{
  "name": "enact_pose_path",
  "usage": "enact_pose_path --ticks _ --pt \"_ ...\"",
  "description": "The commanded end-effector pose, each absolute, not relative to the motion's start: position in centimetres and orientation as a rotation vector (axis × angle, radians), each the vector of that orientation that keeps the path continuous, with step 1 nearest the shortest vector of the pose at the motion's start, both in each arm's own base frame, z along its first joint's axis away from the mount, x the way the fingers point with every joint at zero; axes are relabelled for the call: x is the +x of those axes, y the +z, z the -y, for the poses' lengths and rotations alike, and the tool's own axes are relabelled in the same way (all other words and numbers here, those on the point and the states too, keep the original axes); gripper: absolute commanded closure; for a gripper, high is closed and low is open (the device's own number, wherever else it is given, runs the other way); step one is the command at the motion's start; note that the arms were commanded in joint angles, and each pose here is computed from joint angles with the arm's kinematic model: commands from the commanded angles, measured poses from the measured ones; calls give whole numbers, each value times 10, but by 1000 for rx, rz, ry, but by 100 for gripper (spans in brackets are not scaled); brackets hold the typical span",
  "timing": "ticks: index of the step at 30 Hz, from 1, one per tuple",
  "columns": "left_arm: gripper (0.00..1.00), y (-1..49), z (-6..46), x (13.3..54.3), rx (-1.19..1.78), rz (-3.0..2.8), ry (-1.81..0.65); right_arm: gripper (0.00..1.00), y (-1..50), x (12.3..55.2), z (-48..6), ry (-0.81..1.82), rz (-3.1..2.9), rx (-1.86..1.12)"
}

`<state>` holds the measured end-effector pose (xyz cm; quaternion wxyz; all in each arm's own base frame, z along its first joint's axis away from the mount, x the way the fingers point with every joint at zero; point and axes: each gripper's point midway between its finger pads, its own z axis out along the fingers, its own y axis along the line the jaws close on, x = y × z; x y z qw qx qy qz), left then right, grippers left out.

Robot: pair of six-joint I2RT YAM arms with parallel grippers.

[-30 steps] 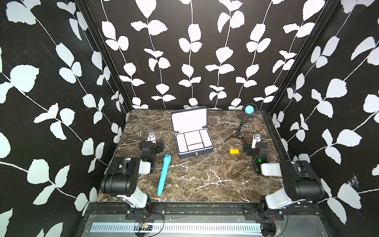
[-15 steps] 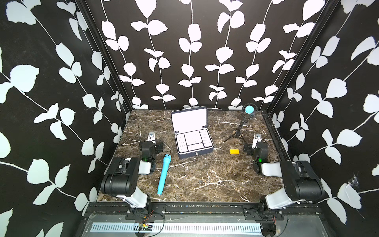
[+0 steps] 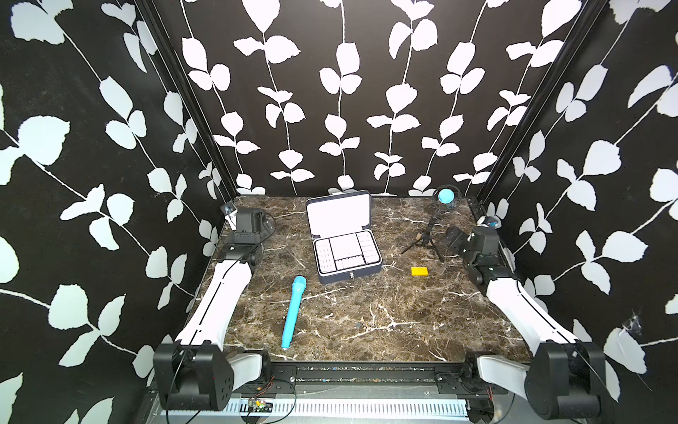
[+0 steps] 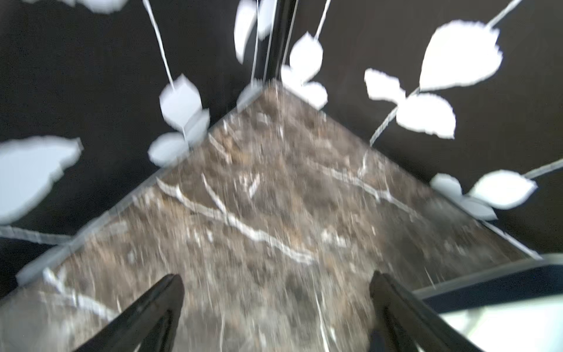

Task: Put jewelry chain into jewelry box
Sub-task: Pick up the necklace from the center of the board.

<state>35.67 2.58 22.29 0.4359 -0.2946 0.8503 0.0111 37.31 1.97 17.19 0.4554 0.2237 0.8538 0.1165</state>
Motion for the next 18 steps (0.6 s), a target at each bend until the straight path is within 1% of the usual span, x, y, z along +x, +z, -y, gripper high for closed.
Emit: enact_pose_path --ticks 1,4,7,14,18 --pt "1 173 24 289 -723 -2439 -67 1 144 318 -79 336 -2431 428" --pt "2 169 51 262 -563 -2508 -61 1 136 277 -113 307 -2563 183" --pt "1 160 74 245 -454 -2550 -126 2 123 238 -131 302 -2672 10" --pt "2 134 111 230 -327 -2604 -320 15 100 169 -178 288 -2821 -481" --pt "2 118 119 232 -300 -2632 -346 24 85 143 -214 345 -2780 -837"
